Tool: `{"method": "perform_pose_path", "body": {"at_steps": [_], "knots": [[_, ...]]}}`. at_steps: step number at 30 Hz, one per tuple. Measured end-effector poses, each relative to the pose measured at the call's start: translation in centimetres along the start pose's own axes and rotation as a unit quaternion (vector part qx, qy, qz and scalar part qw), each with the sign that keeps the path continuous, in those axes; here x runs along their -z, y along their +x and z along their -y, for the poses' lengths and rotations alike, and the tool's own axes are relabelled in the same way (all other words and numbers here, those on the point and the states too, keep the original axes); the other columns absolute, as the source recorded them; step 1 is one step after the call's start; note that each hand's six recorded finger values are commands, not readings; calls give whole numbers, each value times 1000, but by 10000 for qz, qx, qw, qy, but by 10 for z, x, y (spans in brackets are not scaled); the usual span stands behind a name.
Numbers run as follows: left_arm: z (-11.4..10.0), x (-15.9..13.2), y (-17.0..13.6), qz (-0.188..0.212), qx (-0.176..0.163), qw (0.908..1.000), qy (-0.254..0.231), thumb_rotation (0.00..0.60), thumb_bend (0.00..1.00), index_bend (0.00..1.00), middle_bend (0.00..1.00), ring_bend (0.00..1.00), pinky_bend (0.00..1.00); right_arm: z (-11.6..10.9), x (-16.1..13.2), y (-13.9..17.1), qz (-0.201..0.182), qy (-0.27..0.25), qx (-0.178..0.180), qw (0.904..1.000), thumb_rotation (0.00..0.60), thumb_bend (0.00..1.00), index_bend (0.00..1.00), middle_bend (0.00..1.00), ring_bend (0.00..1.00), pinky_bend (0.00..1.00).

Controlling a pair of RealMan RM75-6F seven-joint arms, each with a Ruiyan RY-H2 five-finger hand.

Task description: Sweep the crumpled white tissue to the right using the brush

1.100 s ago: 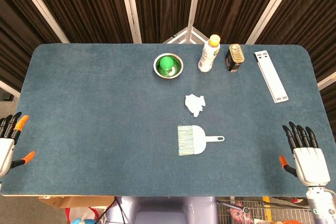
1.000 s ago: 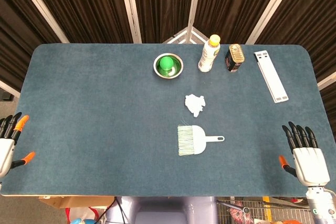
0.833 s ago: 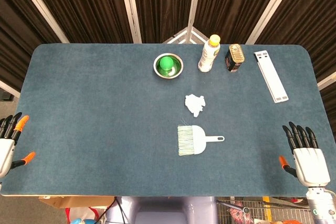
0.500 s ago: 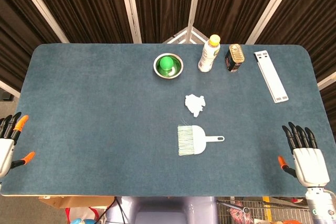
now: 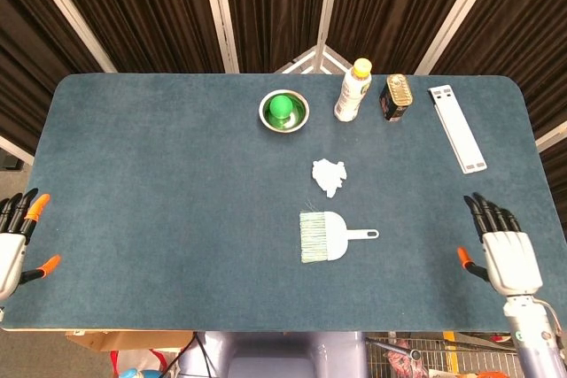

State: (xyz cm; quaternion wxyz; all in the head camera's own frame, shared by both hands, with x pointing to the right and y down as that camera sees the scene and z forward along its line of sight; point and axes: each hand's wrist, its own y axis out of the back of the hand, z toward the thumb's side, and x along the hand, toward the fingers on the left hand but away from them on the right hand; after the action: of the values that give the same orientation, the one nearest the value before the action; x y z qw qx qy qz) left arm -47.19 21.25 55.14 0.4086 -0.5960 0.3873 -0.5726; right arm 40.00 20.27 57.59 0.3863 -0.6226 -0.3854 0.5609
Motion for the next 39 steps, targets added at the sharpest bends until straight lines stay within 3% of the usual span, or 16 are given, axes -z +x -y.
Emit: {"method": "perform_pose_path", "body": {"at_steps": [4, 11, 24, 39], "knots": [[1, 1, 1, -22, 12, 10000, -1, 600, 0, 0, 0, 0, 61, 12, -14, -18, -122, 41, -165, 9998, 600, 346, 361, 899, 995, 918], [1, 1, 1, -10, 8, 10000, -12, 600, 0, 0, 0, 0, 61, 41, -45, -33, -378, 112, -612, 9973, 600, 346, 429, 916, 1000, 930], [1, 2, 2, -35, 31, 10000, -34, 600, 0, 0, 0, 0, 61, 92, -111, -44, -751, 34, -1096, 9911, 600, 346, 435, 918, 1000, 930], [2, 2, 2, -16, 57, 10000, -59, 600, 0, 0, 0, 0, 61, 119, -143, -66, -800, 59, -1161, 9900, 600, 345, 435, 918, 1000, 930]]}}
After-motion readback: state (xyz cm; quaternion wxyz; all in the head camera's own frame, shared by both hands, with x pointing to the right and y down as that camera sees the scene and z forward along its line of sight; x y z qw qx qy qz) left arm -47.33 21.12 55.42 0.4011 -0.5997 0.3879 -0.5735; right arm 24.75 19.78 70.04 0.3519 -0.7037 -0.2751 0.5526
